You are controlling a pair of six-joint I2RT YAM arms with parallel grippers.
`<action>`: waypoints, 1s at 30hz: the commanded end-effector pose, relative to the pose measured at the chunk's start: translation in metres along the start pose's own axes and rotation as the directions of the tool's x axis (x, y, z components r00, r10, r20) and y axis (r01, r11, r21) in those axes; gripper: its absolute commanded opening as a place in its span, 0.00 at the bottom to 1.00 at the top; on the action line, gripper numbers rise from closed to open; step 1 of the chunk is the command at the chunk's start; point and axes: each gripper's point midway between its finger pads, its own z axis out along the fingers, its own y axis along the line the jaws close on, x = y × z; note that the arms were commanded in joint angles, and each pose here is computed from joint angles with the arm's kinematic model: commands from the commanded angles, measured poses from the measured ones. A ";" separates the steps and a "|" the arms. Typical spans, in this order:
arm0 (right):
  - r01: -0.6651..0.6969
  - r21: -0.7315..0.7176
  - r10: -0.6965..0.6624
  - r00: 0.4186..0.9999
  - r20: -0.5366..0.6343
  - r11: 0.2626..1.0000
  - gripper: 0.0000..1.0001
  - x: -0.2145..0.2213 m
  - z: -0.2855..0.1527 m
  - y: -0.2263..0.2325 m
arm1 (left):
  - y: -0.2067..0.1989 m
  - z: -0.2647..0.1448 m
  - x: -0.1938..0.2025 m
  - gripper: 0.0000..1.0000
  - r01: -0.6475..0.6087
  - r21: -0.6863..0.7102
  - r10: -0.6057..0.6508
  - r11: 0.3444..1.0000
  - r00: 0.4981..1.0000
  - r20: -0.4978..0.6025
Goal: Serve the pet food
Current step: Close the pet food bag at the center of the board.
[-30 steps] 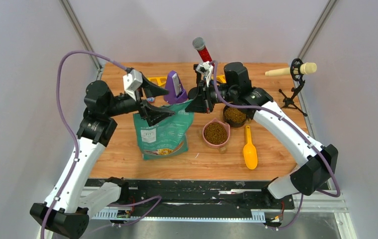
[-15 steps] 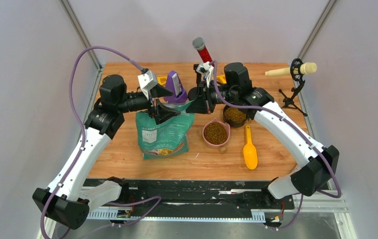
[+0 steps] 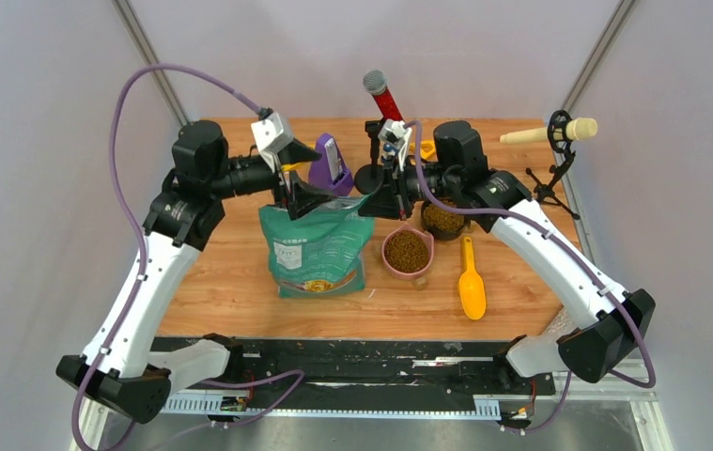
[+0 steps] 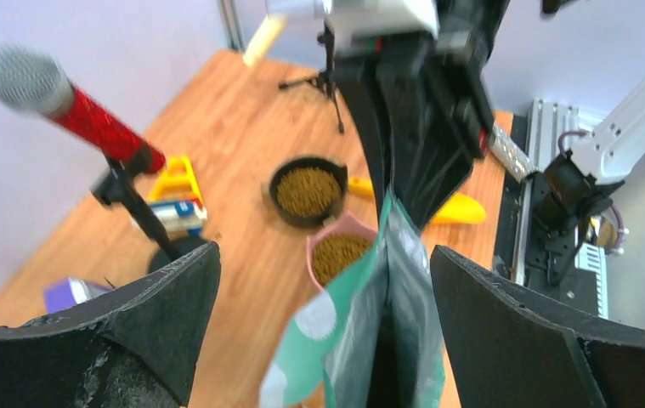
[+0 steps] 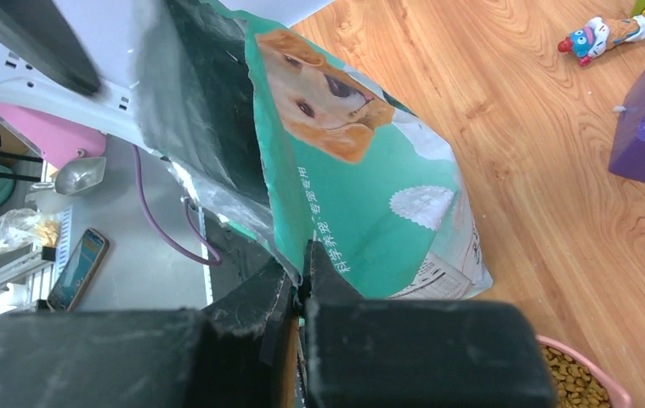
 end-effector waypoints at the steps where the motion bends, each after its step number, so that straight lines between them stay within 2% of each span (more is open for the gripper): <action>1: 0.186 -0.056 -0.179 0.977 0.118 0.981 0.00 -0.032 -0.021 0.029 | -0.012 0.007 -0.056 1.00 -0.091 0.077 0.085 0.993 0.993 0.076; 3: 0.196 -0.031 -0.191 0.974 0.126 0.980 0.00 -0.033 -0.022 0.026 | -0.009 0.021 -0.077 1.00 -0.081 0.069 0.075 0.994 0.994 0.083; 5: 0.184 0.008 -0.183 0.975 0.129 0.983 0.00 -0.034 -0.022 0.020 | -0.004 0.037 -0.083 1.00 -0.087 0.043 0.086 0.995 0.996 0.029; 6: 0.174 0.031 -0.177 0.975 0.132 0.984 0.00 -0.035 -0.023 0.017 | 0.002 0.047 -0.078 1.00 -0.076 -0.011 0.075 0.997 0.996 -0.045; 8: 0.148 0.077 -0.158 0.978 0.134 0.986 0.00 -0.035 -0.023 0.009 | 0.006 0.054 -0.071 1.00 -0.164 -0.058 0.155 0.985 0.977 -0.146; 9: 0.137 0.095 -0.150 0.979 0.136 0.986 0.00 -0.035 -0.023 0.006 | 0.005 0.054 -0.069 1.00 -0.237 -0.039 0.228 0.971 0.960 -0.164; 11: 0.114 0.123 -0.131 0.982 0.138 0.986 0.00 -0.035 -0.023 0.001 | -0.015 0.051 -0.067 1.00 -0.298 0.057 0.303 0.953 0.943 -0.139; 13: 0.096 0.147 -0.118 0.983 0.144 0.984 0.00 -0.036 -0.024 -0.003 | -0.031 0.049 -0.066 1.00 -0.308 0.125 0.321 0.943 0.941 -0.110; 18: 0.127 0.119 -0.145 0.978 0.152 0.985 0.00 -0.036 -0.026 0.005 | -0.041 0.062 -0.053 1.00 -0.201 0.130 0.211 0.971 0.975 -0.071; 22: 0.162 0.105 -0.177 0.972 0.156 0.981 0.00 -0.037 -0.029 0.010 | -0.042 0.057 -0.034 1.00 -0.254 0.154 0.271 0.955 0.957 -0.103; 27: 0.197 0.042 -0.201 0.964 0.174 0.980 0.00 -0.039 -0.030 0.025 | -0.037 0.051 -0.008 0.99 -0.223 0.124 0.244 0.967 0.952 -0.184; 30: 0.229 0.015 -0.229 0.959 0.166 0.973 0.00 -0.034 -0.029 0.031 | -0.032 0.039 0.009 0.94 -0.315 0.121 0.336 0.941 0.913 -0.231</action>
